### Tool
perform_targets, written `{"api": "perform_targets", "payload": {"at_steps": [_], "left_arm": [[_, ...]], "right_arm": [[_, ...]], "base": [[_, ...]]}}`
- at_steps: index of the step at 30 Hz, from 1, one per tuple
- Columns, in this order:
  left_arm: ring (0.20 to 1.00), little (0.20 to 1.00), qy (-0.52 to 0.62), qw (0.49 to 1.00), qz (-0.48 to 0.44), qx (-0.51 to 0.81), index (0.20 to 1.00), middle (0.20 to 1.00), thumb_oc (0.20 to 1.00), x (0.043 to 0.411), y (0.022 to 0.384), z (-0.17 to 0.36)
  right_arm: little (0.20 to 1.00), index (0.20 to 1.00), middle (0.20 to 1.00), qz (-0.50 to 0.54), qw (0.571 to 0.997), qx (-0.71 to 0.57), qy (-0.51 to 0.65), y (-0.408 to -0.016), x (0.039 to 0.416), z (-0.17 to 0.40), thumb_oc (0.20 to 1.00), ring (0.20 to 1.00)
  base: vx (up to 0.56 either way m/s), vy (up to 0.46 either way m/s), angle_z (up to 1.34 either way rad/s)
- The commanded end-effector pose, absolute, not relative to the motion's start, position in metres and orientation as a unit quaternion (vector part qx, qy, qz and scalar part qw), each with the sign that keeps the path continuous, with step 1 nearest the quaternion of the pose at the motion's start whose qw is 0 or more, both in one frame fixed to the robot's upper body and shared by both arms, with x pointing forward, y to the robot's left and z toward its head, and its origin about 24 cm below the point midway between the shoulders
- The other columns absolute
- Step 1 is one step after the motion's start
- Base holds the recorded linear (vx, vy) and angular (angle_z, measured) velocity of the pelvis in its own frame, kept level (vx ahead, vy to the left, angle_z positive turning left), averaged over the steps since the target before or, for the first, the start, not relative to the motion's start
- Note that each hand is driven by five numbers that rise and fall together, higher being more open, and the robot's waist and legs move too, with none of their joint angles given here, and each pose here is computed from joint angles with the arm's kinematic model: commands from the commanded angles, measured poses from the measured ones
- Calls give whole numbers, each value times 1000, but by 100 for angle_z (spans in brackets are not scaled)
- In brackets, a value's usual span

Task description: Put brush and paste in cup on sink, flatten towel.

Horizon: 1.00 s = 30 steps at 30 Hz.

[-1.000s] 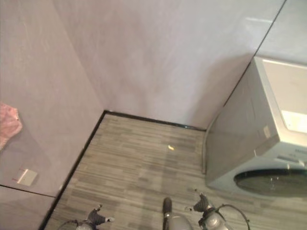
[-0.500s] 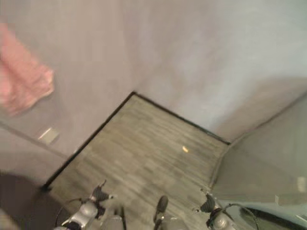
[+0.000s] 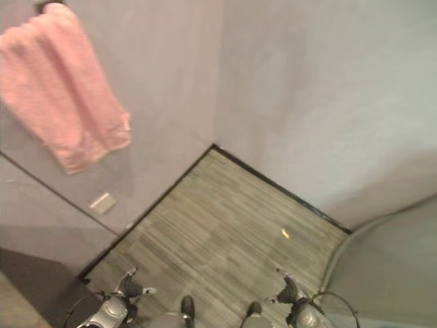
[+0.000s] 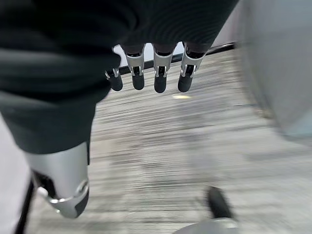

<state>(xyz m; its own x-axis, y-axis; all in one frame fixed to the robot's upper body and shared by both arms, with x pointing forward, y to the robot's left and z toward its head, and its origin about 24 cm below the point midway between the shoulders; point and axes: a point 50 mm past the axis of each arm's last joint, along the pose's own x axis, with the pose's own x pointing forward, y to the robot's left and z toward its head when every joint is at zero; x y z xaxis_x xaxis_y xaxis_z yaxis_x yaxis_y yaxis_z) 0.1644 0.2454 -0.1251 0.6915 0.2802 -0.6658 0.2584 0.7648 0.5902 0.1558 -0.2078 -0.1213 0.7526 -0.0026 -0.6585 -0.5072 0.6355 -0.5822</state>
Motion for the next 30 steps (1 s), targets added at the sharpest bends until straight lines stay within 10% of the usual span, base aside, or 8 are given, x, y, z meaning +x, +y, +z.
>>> {"api": "perform_targets", "payload": {"at_steps": [1,30], "left_arm": [[1000,1000,376,853,10,363,1000,1000,1000,163,253,-121],[1000,1000,342,864,10,371,1000,1000,1000,189,244,-112]], "right_arm": [[1000,1000,1000,126,861,-391,299,-221,163,-110,1000,1000],[1000,1000,1000,131,825,-470,285,-251,168,-99,1000,1000]], "base": [[216,217,42],[179,-72,64]]}}
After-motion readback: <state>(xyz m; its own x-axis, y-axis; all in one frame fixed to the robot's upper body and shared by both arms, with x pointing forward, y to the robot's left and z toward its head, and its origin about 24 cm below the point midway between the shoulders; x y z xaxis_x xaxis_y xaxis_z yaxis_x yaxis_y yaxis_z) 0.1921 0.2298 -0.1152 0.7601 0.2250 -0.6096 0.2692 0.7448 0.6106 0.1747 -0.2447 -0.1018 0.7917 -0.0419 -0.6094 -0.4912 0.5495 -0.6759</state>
